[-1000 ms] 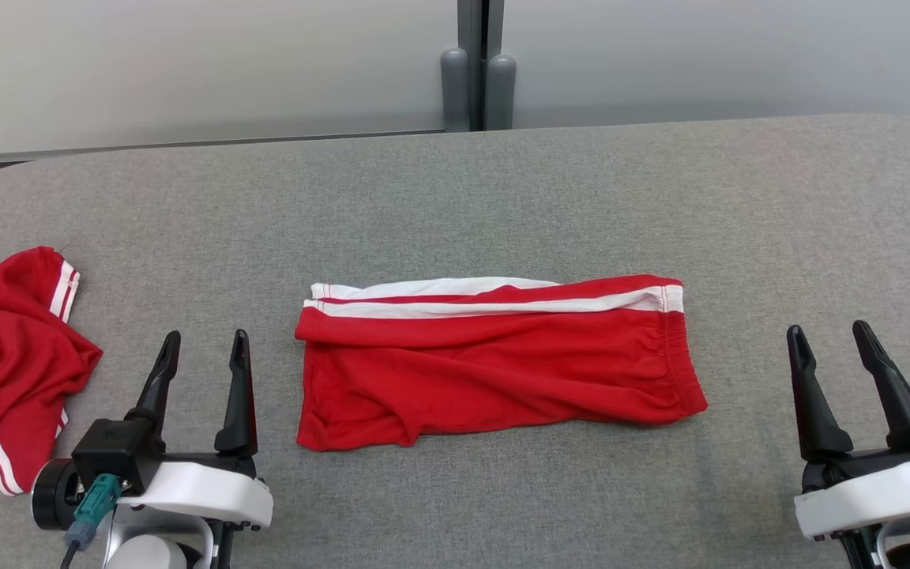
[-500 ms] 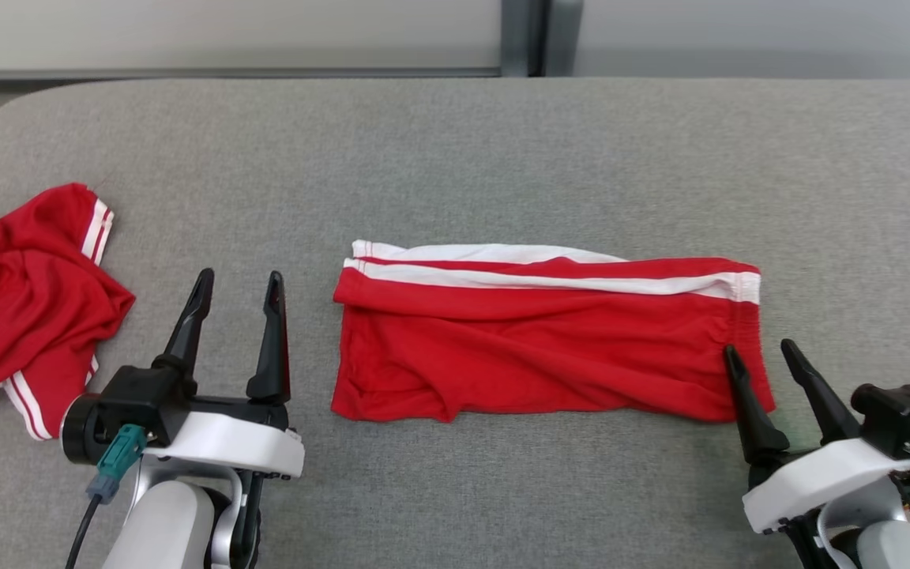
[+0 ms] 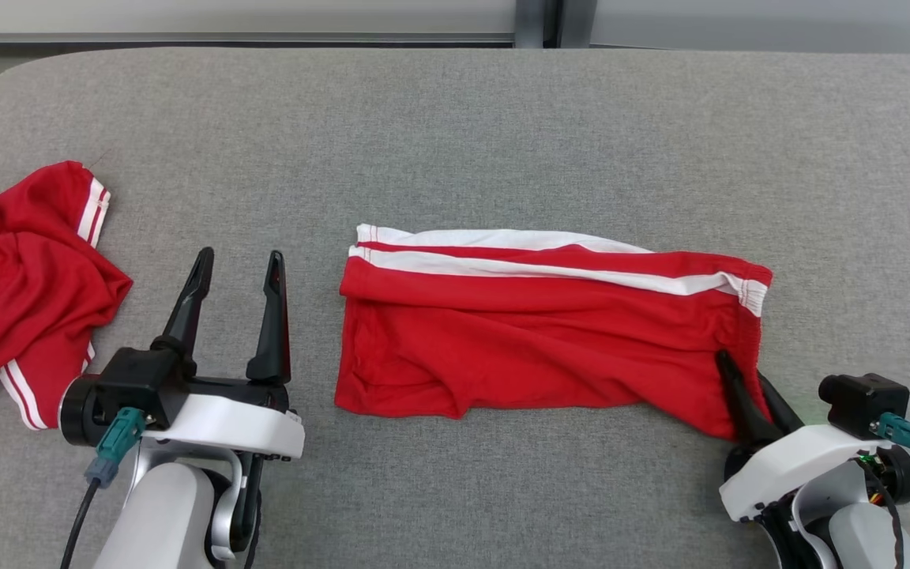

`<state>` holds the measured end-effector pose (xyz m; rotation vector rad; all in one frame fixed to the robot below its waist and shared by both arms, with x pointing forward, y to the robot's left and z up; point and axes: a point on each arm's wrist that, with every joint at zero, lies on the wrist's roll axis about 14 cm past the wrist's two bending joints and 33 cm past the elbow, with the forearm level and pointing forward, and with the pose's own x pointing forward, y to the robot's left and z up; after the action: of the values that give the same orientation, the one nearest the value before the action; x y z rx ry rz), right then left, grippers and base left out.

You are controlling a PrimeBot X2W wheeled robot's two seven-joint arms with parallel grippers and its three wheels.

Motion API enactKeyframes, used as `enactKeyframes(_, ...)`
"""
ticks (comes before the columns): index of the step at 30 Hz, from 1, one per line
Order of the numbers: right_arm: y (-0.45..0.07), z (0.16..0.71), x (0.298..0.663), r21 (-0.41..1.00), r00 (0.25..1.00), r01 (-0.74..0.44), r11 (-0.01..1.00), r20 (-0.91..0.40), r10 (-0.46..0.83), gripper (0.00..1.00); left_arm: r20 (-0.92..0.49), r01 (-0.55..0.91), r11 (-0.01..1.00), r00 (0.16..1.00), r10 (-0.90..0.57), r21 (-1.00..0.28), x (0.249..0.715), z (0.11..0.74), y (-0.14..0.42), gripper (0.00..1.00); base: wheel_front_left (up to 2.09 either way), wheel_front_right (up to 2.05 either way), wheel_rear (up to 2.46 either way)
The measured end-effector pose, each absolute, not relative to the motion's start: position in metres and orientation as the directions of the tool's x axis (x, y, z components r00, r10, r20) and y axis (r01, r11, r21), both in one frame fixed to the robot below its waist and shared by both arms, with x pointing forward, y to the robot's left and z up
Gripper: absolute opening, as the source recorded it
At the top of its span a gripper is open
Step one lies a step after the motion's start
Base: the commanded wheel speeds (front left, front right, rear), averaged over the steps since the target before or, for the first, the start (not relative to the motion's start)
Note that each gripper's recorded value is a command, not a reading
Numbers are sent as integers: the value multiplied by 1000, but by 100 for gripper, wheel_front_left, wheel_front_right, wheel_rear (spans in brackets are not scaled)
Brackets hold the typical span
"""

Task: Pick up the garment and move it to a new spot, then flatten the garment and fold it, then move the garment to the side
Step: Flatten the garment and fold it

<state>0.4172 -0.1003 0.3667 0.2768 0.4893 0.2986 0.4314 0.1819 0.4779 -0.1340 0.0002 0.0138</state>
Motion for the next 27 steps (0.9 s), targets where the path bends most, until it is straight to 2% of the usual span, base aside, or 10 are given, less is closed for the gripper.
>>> enactKeyframes(4, -112, 372, 416, 318, 855, -205, 925, -401, 328, 0, 14, -4, 992, 1000, 6, -130, 434, 482, 179, 100, 0, 0, 0)
enactKeyframes(12, -183, 378, 400, 249, 893, -83, 965, -412, 183, 0, 31, 21, 990, 999, -17, -140, 433, 488, 169, 100, 0, 0, 0)
enactKeyframes(15, -190, 387, 399, 270, 903, -59, 961, -396, 167, 0, 39, 30, 989, 999, -25, -143, 434, 490, 166, 100, 0, 0, 0)
enactKeyframes(16, -186, 397, 402, 327, 911, -49, 944, -373, 176, 0, 38, 35, 989, 999, -29, -147, 433, 490, 164, 100, 0, 0, 0)
enactKeyframes(19, -173, 412, 407, 378, 909, -76, 923, -355, 220, 0, 38, 39, 988, 999, -34, -149, 431, 491, 162, 100, 0, 0, 0)
enactKeyframes(21, -154, 425, 412, 411, 902, -127, 903, -332, 277, 0, 41, 44, 988, 998, -39, -150, 430, 492, 160, 100, 0, 0, 0)
enactKeyframes(27, -72, 447, 413, 517, 808, -302, 801, -307, 503, 0, 34, 35, 989, 999, -30, -147, 426, 490, 163, 100, 0, 0, 0)
